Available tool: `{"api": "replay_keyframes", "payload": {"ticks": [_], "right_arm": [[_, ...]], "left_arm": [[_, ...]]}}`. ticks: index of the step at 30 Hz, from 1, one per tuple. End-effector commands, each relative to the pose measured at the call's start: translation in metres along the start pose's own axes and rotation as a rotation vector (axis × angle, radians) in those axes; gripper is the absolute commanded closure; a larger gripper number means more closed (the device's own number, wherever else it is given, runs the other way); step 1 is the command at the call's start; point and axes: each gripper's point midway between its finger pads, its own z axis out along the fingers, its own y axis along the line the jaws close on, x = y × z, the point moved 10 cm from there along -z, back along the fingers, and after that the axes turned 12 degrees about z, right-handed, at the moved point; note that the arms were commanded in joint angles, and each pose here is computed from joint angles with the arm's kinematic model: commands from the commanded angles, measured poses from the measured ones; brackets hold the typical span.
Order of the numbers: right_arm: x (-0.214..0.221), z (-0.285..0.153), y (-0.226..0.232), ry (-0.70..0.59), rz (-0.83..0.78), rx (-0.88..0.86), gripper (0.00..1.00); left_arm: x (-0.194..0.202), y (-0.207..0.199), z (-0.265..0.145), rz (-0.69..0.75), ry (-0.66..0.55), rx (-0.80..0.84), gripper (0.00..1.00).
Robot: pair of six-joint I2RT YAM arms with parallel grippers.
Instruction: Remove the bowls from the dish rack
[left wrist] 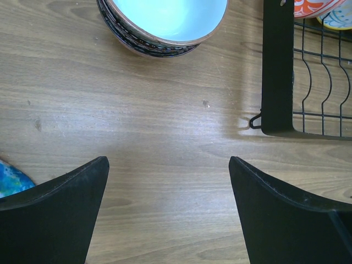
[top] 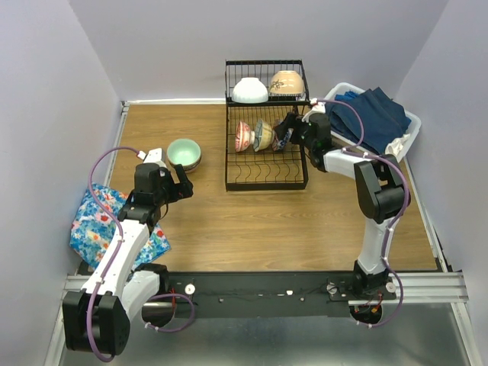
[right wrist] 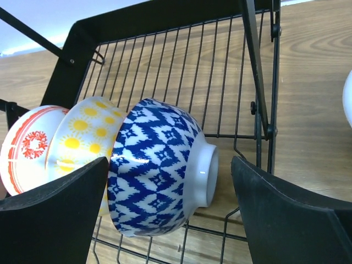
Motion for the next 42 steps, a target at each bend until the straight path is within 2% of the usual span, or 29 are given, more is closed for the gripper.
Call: {"api": "replay_keyframes", "payload": {"ticks": [1, 14, 21, 33, 36, 42], "right_arm": [[0.014, 0.008, 0.0, 0.049, 0.028, -0.068, 0.0], [0.04, -0.008, -0.015, 0.052, 0.069, -0.062, 0.0], [0.038, -0.007, -0.014, 0.058, 0.05, -0.069, 0.02], [0.031, -0.005, -0.009, 0.063, 0.021, -0.075, 0.25], [0.03, -0.005, -0.009, 0.065, 0.01, -0.071, 0.27], [0.024, -0.004, -0.007, 0.054, -0.035, -0.058, 0.43]], "left_arm": [[-0.011, 0.0, 0.001, 0.007, -0.036, 0.008, 0.01], [-0.011, -0.001, 0.001, 0.002, -0.032, 0.018, 0.01], [-0.011, -0.001, 0.001, -0.002, -0.035, 0.028, 0.01], [-0.011, -0.002, -0.001, -0.004, -0.045, 0.036, 0.01], [-0.011, -0.003, -0.001, -0.005, -0.044, 0.038, 0.01], [-0.012, -0.003, -0.002, -0.006, -0.047, 0.042, 0.01]]}}
